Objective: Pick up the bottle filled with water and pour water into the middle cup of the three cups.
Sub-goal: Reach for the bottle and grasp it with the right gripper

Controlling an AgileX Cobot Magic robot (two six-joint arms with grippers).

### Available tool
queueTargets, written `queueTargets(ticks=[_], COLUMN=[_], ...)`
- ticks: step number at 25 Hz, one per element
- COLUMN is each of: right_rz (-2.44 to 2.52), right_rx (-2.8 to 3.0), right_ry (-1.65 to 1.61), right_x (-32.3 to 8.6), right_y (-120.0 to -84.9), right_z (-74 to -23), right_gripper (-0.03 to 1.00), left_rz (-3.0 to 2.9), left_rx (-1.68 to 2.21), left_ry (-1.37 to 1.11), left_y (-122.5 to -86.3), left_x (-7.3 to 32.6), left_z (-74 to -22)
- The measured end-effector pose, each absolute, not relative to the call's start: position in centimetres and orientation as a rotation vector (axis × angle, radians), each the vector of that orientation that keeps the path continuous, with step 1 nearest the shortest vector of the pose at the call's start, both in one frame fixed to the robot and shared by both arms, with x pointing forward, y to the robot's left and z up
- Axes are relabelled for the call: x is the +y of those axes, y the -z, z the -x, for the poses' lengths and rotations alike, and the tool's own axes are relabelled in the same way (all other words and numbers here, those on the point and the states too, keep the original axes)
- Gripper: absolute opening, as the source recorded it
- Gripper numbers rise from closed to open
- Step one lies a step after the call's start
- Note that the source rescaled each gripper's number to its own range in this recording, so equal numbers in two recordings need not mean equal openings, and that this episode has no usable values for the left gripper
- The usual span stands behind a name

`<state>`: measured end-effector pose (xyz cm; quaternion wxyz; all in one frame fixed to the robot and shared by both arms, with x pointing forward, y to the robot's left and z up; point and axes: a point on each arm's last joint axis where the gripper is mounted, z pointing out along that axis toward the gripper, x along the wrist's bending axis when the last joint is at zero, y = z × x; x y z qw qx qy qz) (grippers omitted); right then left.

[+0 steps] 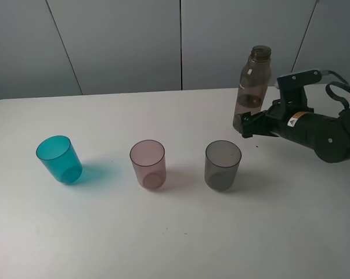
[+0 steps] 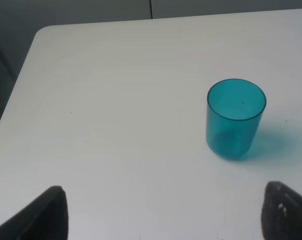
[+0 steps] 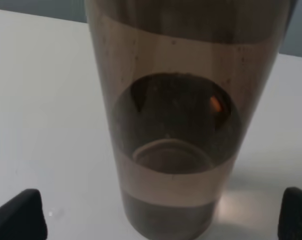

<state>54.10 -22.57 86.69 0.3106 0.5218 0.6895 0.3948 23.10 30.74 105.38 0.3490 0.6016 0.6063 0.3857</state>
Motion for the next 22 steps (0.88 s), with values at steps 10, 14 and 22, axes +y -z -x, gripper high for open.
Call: queueTargets(ticks=[10,14,22], right_rz=[-1.405,-1.421,-1.375], right_rx=[1.786,1.774,1.690], right_ry=[-1.047,-1.042,-1.121], right_x=[-22.2,-22.2,-22.0], right_y=[-85.4,-84.7,-84.2], right_z=[-56.3,-57.0,-57.9], right_gripper=[1.00,1.00,1.00], left_rz=[-1.559,-1.559,-1.559], left_rx=[1.571,1.571,1.571], left_ry=[-1.000,-1.000,-1.000], left_y=[-105.4,-105.4,-105.4], left_x=[30.7,30.7,30.7], left_z=[-23.1,-23.1,-23.1])
